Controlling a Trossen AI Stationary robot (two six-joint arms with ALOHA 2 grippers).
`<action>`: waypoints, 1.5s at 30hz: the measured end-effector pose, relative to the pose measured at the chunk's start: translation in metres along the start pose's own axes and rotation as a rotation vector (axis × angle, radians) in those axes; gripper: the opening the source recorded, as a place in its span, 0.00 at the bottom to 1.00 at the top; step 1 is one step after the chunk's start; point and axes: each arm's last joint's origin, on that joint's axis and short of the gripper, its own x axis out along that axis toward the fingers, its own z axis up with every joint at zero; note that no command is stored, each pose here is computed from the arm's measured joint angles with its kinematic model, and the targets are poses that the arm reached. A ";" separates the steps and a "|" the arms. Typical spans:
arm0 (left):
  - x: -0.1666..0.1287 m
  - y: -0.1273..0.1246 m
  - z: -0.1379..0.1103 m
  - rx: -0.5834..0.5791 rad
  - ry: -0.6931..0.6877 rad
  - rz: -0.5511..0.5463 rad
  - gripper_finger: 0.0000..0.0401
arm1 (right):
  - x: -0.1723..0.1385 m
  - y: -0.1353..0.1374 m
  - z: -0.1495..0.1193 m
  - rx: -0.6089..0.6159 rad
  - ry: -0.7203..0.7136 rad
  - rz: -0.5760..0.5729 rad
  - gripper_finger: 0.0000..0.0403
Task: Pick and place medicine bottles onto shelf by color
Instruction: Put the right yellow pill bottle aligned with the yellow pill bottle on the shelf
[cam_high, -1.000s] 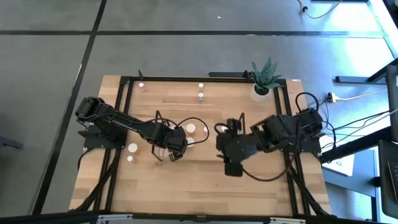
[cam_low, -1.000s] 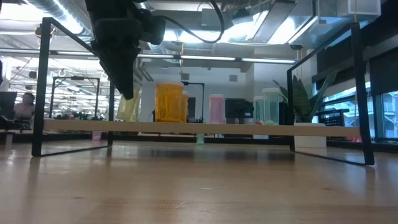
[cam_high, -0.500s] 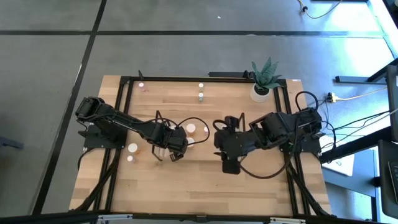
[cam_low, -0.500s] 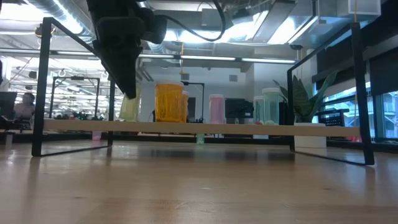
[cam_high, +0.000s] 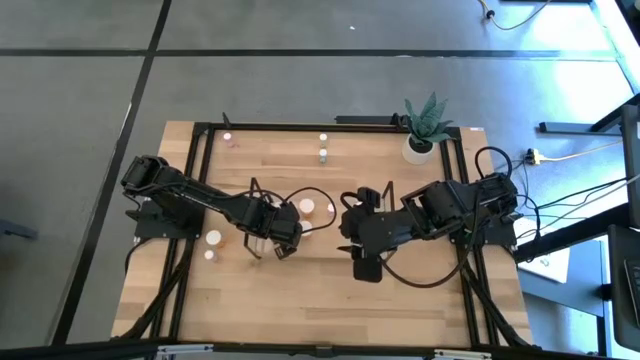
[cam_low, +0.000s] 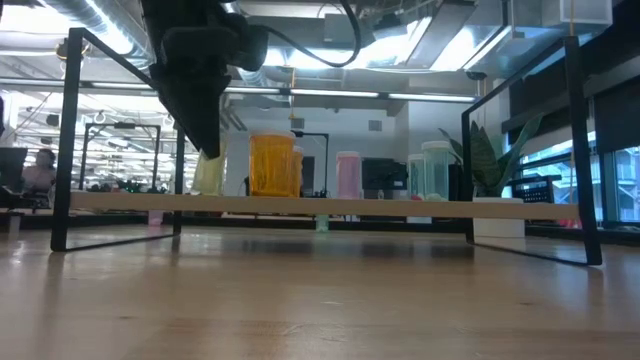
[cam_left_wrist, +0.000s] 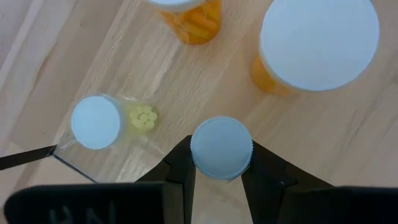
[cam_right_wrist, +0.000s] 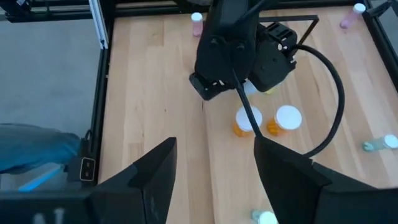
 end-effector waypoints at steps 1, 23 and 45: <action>0.000 0.000 0.000 -0.007 0.000 0.000 0.23 | 0.000 0.000 0.000 0.001 -0.003 0.001 0.54; -0.013 -0.003 0.001 -0.023 -0.015 0.020 0.23 | 0.000 0.000 0.001 0.002 -0.006 0.002 0.54; -0.015 -0.004 -0.004 0.027 0.013 0.033 0.23 | -0.001 0.000 0.001 0.003 -0.010 0.004 0.54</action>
